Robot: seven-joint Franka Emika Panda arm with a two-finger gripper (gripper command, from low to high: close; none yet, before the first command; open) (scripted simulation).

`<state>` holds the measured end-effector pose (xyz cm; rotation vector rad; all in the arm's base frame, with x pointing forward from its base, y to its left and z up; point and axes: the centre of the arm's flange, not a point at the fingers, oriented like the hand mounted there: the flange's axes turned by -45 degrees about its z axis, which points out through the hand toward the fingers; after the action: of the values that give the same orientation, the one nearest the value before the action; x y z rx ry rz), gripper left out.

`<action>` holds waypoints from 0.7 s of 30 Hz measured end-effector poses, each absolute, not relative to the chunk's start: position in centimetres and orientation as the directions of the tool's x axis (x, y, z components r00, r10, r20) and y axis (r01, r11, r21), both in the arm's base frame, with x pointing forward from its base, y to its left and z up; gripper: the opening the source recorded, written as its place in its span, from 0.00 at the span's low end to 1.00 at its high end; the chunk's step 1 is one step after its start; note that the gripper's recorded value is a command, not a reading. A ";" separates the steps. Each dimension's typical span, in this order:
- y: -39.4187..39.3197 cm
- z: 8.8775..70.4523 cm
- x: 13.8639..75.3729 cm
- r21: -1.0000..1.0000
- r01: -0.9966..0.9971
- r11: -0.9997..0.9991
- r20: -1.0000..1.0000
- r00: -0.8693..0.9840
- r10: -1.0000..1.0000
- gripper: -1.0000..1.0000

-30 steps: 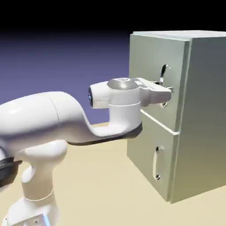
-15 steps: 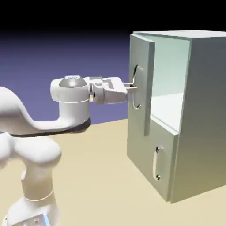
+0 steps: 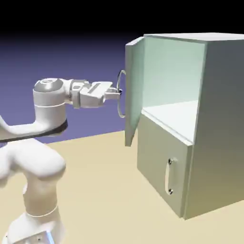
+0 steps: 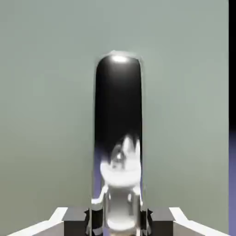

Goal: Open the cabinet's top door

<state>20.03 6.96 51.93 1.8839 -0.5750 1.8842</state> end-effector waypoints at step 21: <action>22.4 51.9 14.6 0.000 -0.866 -0.501 1.000 0.000 0.000 0.00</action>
<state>14.59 22.43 51.93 1.5838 -0.9139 1.5841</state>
